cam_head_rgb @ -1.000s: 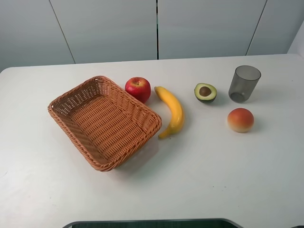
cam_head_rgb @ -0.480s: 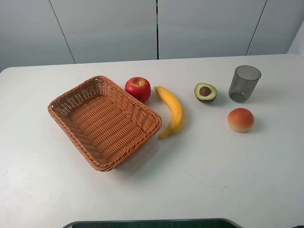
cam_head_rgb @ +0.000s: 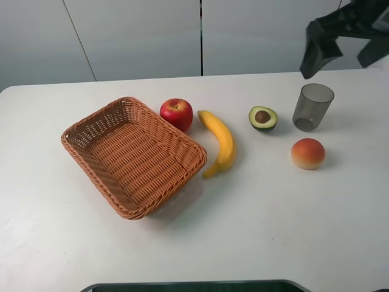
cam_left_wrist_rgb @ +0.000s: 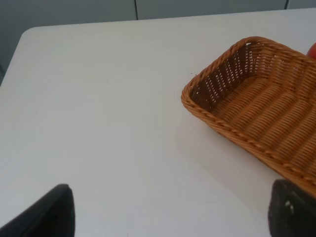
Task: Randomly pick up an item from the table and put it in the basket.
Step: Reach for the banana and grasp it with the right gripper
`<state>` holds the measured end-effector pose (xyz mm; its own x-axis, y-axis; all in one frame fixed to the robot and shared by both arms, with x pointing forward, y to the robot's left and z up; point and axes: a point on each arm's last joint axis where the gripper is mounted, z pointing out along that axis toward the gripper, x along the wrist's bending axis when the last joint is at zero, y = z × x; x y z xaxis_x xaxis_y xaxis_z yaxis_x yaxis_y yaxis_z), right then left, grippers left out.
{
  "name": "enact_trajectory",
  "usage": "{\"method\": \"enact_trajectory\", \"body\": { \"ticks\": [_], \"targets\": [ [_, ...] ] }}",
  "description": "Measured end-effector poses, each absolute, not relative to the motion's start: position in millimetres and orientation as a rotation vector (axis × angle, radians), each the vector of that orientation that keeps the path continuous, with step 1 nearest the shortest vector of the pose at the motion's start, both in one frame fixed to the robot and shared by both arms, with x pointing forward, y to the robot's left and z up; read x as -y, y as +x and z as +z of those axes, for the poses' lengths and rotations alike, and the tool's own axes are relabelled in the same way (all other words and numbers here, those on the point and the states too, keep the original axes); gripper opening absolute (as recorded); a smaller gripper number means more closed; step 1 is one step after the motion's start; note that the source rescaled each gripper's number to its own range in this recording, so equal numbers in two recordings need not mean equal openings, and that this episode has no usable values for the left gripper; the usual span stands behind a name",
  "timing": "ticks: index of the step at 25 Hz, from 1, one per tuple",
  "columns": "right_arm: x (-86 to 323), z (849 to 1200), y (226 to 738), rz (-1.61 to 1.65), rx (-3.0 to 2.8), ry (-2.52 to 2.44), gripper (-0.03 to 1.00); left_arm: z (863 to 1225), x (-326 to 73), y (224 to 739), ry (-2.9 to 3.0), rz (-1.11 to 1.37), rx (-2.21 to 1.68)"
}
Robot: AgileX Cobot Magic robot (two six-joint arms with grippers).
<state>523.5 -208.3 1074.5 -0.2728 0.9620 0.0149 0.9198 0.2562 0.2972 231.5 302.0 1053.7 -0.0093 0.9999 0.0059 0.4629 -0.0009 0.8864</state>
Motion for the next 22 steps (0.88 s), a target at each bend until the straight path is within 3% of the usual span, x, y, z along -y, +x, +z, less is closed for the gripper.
{"method": "enact_trajectory", "body": {
  "ticks": [11, 22],
  "targets": [
    [114, 1021, 587, 0.49, -2.505, 1.696, 1.0, 1054, -302, 231, 1.552, 0.952, -1.561],
    [87, 972, 623, 0.437, -2.542, 1.714, 1.0, 1054, -302, 231, 1.552, 0.952, -1.561]
  ]
}}
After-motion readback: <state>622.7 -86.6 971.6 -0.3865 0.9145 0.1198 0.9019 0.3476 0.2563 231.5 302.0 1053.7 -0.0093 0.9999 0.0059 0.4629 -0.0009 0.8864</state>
